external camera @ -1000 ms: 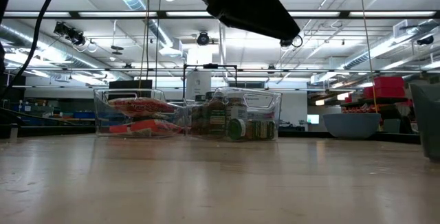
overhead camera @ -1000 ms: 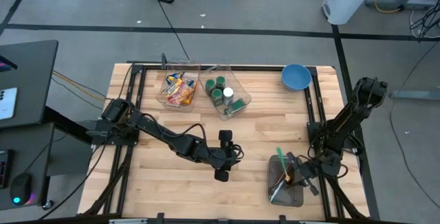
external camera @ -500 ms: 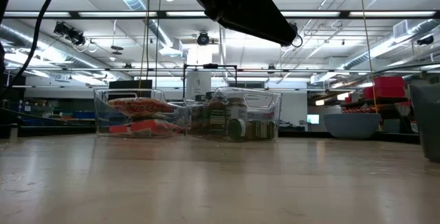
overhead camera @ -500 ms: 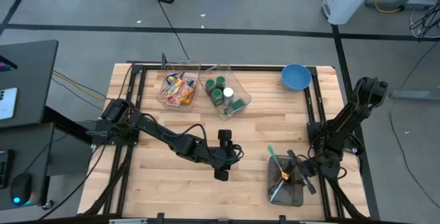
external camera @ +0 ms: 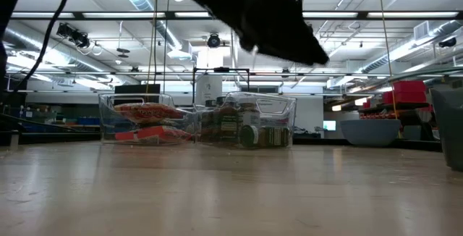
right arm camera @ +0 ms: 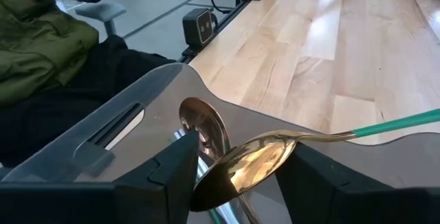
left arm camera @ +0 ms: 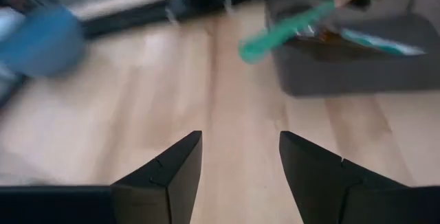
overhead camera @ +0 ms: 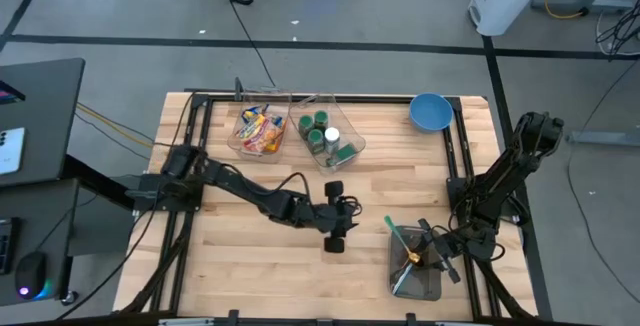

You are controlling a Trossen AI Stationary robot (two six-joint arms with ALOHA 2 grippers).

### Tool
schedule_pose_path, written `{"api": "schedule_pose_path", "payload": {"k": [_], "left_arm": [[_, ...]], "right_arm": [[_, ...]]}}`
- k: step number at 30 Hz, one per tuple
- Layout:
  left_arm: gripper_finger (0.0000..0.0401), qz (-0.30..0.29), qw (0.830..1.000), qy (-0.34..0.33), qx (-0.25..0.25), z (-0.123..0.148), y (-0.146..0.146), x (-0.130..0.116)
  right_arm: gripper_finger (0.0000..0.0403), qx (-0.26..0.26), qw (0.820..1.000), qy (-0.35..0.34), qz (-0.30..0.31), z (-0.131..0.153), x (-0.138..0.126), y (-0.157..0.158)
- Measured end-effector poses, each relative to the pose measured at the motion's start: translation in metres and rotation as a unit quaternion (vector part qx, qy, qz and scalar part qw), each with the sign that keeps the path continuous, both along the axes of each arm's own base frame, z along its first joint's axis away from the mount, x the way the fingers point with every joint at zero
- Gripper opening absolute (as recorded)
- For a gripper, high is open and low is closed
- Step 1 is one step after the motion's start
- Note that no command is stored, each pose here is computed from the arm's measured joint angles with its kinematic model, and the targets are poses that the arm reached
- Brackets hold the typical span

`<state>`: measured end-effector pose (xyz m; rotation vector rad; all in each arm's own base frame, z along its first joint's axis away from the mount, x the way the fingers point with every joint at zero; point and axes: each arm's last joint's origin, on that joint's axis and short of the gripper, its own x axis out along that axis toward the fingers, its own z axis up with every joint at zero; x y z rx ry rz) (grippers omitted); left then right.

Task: Pick & Place Food Item
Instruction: Put the green spoon into the gray bin

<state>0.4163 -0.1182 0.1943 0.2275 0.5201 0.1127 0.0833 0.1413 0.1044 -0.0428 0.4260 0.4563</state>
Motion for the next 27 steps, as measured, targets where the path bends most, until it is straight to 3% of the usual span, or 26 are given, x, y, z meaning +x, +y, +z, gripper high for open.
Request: {"api": "schedule_pose_path", "payload": {"k": [6,13,21,27], "left_arm": [[0.0203,0.010,0.999,0.006,-0.043,-0.035,0.016,0.017],[0.0203,-0.007,0.993,-0.075,-0.094,-0.033,0.032,0.033],[0.0203,0.022,0.988,-0.071,-0.135,-0.042,0.048,0.038],[0.0203,0.015,0.986,-0.064,-0.152,-0.061,0.046,0.060]], "right_arm": [[0.0190,0.001,1.000,-0.001,-0.002,0.000,0.000,0.000],[0.0190,0.000,1.000,-0.002,-0.002,0.000,0.000,0.000],[0.0190,0.000,1.000,-0.005,-0.002,0.000,0.000,0.000],[0.0190,0.000,1.000,-0.006,-0.002,0.000,0.000,0.000]]}}
